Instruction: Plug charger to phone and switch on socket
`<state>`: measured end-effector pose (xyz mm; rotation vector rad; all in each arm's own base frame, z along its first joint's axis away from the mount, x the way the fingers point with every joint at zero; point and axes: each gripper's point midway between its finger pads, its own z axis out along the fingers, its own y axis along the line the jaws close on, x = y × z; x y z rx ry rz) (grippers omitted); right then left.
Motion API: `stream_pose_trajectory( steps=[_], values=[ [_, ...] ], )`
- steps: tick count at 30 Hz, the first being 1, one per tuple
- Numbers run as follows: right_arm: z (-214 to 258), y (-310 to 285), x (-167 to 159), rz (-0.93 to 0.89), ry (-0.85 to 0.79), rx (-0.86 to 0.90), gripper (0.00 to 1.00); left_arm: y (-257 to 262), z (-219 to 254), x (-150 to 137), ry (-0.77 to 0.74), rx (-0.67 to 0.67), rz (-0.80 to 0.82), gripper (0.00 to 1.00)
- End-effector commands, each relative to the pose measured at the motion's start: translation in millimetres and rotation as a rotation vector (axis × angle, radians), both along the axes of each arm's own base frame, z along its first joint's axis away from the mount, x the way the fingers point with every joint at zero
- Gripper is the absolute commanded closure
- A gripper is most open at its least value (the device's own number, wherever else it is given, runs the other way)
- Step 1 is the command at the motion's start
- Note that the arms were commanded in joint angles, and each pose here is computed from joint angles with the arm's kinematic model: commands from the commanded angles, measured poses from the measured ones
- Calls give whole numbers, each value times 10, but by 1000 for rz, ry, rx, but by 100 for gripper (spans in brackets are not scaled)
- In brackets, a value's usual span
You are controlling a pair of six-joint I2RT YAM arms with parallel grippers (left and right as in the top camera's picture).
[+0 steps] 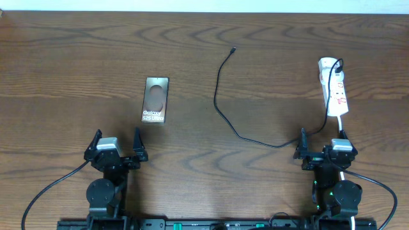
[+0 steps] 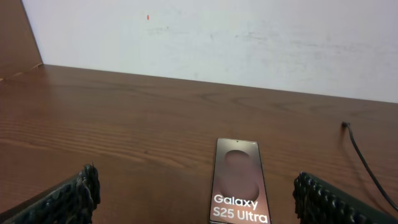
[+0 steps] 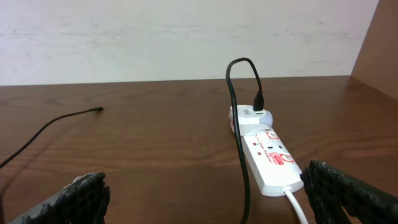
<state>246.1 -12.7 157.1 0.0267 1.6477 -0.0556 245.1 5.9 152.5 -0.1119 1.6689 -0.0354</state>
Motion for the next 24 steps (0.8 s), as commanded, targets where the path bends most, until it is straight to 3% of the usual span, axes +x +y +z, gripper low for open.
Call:
stream_pose_trajectory(
  steps=[1,24],
  values=[
    [-7,-11,-2,-4,0,-15,1,59,-161,-17,54,-5,33,2],
    [-7,-11,-2,-4,0,-15,1,12,-130,-10,40,-36,10,2]
  ],
)
